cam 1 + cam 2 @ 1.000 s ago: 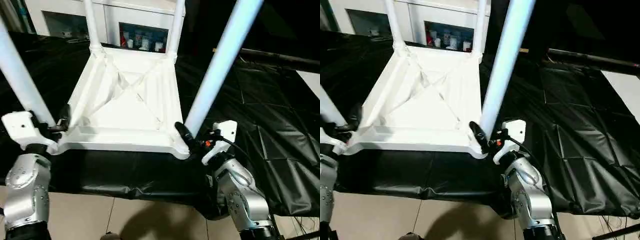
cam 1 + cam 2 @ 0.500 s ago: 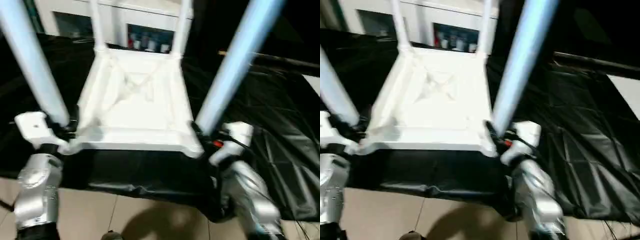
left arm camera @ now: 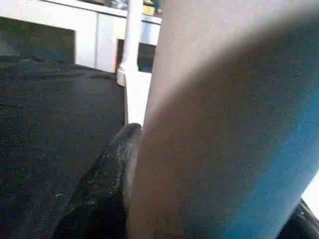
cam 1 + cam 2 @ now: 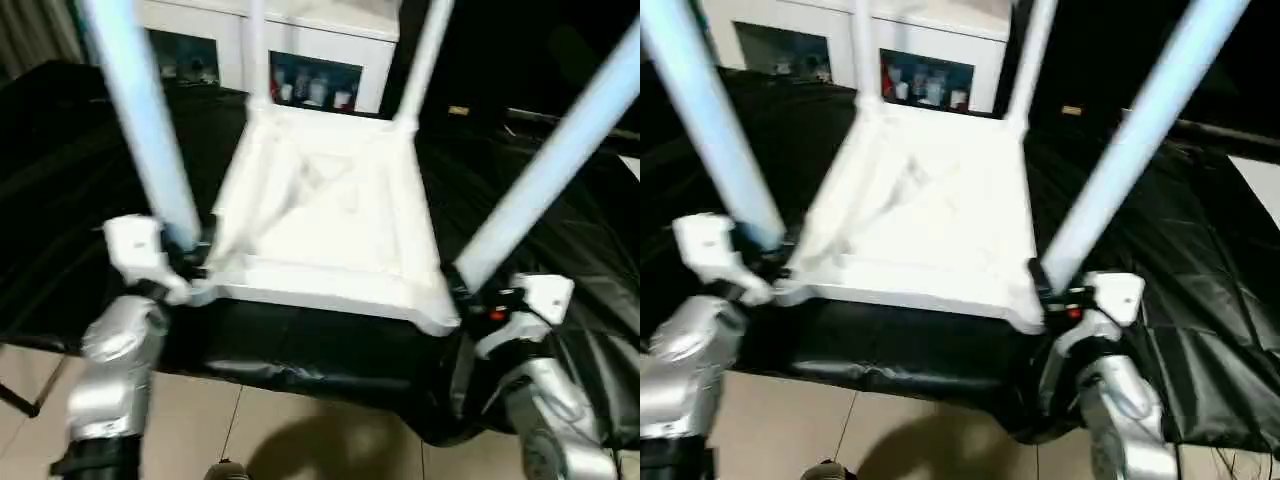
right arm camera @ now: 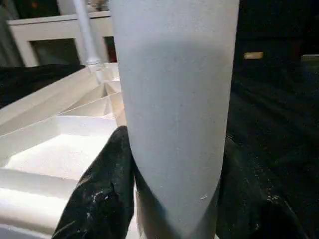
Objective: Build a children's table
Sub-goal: Flip table
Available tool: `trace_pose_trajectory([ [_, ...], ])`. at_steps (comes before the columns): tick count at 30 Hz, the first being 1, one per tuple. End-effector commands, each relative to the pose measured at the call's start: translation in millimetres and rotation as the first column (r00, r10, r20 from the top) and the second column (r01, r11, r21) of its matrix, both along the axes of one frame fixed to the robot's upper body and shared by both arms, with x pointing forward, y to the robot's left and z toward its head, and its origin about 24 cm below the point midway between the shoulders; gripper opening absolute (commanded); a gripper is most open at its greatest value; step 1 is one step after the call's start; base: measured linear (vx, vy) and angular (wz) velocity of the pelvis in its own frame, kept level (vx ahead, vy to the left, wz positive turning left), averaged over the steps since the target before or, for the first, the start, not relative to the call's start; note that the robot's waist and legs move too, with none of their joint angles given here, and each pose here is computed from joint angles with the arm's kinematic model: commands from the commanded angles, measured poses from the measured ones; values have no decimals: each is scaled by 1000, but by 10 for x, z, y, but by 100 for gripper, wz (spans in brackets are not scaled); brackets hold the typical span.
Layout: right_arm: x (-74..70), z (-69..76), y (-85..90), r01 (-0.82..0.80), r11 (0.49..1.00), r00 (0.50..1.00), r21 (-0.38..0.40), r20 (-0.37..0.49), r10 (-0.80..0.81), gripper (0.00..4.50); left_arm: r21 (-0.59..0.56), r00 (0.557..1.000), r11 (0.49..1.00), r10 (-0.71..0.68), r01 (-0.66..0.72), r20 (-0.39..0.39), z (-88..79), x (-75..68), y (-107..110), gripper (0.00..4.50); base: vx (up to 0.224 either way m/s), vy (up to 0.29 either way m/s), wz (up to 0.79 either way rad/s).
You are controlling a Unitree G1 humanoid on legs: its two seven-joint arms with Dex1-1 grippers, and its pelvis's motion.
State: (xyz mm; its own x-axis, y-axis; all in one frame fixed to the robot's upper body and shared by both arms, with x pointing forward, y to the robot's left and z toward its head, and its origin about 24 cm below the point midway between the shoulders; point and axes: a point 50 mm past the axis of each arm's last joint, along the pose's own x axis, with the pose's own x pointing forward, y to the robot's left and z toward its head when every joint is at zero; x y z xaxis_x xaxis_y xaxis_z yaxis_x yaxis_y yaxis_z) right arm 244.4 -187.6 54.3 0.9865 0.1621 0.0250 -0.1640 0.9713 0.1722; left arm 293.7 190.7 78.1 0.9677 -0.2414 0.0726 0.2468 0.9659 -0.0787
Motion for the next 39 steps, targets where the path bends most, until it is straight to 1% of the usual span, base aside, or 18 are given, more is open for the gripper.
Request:
trace_pose_trajectory([
  [1, 47, 68, 113, -52, 998, 998, 19, 31, 52, 187, -51, 995, 994, -93, 94, 36, 99, 72, -273, 217, 0, 0, 0],
  [3, 45, 91, 163, -93, 996, 994, 12, 50, 92, 242, -46, 996, 995, -83, 84, 20, 84, 89, -288, 216, 0, 0, 0],
  [7, -2, 101, 170, -100, 995, 993, 7, 56, 99, 276, -35, 998, 997, -65, 65, 0, 53, 108, -286, 215, 0, 0, 0],
  [9, -52, 102, 90, -47, 999, 998, -7, 50, 48, 293, -41, 999, 999, -36, 35, -11, 47, 112, -261, 214, 0, 0, 0],
  [12, -97, 126, 7, 10, 1000, 997, -1, 74, -10, 299, -54, 1000, 998, -19, 19, -14, 50, 115, -235, 213, 0, 0, 0],
  [15, -184, 199, -65, 34, 998, 990, 50, 135, -41, 299, -81, 1000, 997, -12, 10, -24, 52, 122, -222, 212, 0, 0, 0],
  [16, -207, 218, -71, 31, 998, 988, 52, 151, -39, 299, -87, 1000, 996, -10, 7, -29, 49, 123, -219, 212, 0, 0, 0],
  [17, -264, 281, -132, 62, 997, 976, 37, 208, -69, 299, -93, 999, 996, -4, -1, -46, 31, 133, -234, 212, 0, 0, 0],
  [21, -308, 335, -231, 122, 992, 962, 31, 241, -126, 299, -88, 998, 996, -7, 2, -57, 19, 133, -280, 212, 0, 0, 0],
  [24, -298, 319, -244, 100, 995, 972, 0, 215, -98, 299, -44, 998, 999, -27, 24, -57, 14, 118, -333, 212, 0, 0, 0],
  [26, -318, 275, -184, 20, 999, 984, 25, 179, -24, 299, -27, 998, 1000, -3, 1, -68, -2, 116, -315, 211, 0, 0, 0],
  [27, -339, 259, -172, -4, 1000, 986, 28, 169, -1, 327, -26, 997, 1000, 10, -12, -70, -5, 116, -305, 210, 0, 0, 0],
  [30, -392, 246, -177, -33, 997, 986, 65, 163, 22, 340, -38, 997, 999, 30, -33, -77, -8, 123, -294, 209, 0, 0, 0],
  [34, -543, 262, -8, -271, 932, 960, 241, 135, 245, 378, -107, 996, 994, 22, -31, -88, 11, 140, -324, 209, 0, 0, 0],
  [36, -572, 271, 75, -344, 898, 939, 276, 128, 320, 388, -148, 995, 988, 22, -36, -94, 20, 146, -338, 209, 0, 0, 0],
  [37, -519, 222, 134, -340, 896, 940, 285, 81, 331, 388, -178, 994, 983, 30, -48, -101, 27, 154, -345, 209, 0, 0, 0],
  [38, -513, 217, 140, -338, 897, 941, 285, 76, 331, 404, -181, 994, 982, 31, -49, -101, 28, 155, -345, 209, 0, 0, 0],
  [39, -448, 96, 205, -324, 901, 938, 287, -23, 345, 414, -217, 993, 974, 35, -58, -111, 29, 162, -356, 209, 0, 0, 0],
])
